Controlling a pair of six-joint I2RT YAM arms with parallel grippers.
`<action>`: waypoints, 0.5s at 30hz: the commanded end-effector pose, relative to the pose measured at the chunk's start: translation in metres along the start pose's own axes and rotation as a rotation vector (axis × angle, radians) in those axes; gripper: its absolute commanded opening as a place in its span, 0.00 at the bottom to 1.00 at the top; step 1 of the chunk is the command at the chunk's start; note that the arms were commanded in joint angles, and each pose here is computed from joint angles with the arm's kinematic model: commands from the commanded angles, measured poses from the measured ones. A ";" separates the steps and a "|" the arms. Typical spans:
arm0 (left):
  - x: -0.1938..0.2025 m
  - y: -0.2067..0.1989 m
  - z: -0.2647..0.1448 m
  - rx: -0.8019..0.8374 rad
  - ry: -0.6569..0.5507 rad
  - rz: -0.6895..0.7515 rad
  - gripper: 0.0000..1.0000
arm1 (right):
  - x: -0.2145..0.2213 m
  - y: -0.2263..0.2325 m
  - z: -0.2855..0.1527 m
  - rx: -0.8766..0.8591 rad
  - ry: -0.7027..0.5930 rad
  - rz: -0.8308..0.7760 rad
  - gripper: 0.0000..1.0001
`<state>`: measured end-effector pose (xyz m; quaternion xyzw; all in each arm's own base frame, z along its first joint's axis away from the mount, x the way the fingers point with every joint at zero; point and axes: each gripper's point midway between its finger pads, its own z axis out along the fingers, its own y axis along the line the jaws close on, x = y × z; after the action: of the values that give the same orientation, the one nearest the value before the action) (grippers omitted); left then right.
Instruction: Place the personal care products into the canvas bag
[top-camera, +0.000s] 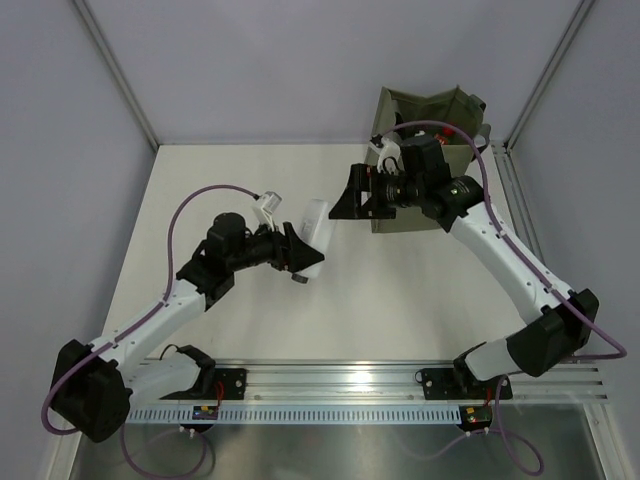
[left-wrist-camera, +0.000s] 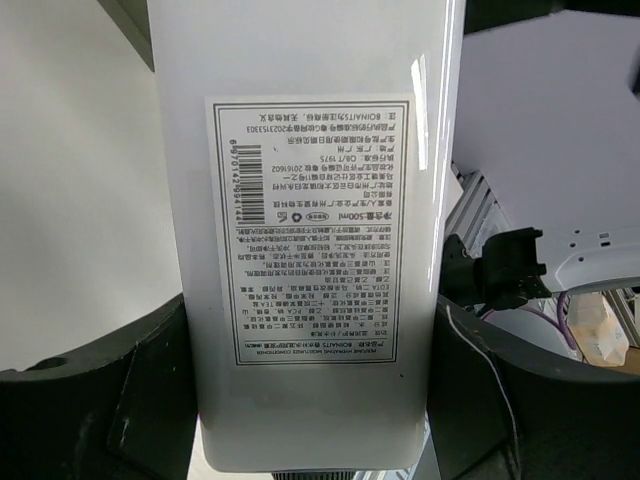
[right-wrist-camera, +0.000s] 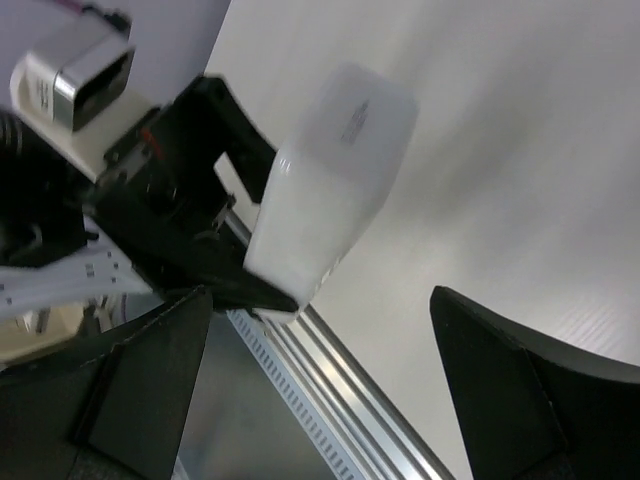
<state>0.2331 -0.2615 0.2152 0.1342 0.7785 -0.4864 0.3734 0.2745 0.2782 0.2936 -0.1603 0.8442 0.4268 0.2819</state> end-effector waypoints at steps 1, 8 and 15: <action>-0.057 -0.050 -0.002 0.142 -0.211 0.128 0.00 | -0.041 -0.002 0.016 0.076 -0.129 0.166 1.00; -0.056 -0.059 0.007 0.167 -0.208 0.110 0.00 | -0.024 -0.006 0.057 0.110 -0.055 0.178 1.00; -0.060 -0.055 0.011 0.135 -0.214 0.112 0.00 | -0.009 -0.001 0.062 0.050 -0.022 0.184 0.76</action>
<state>0.2313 -0.2764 0.2079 0.1228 0.7857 -0.4849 0.3639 0.3108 0.3157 0.2451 -0.0572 0.8855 0.3931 0.2411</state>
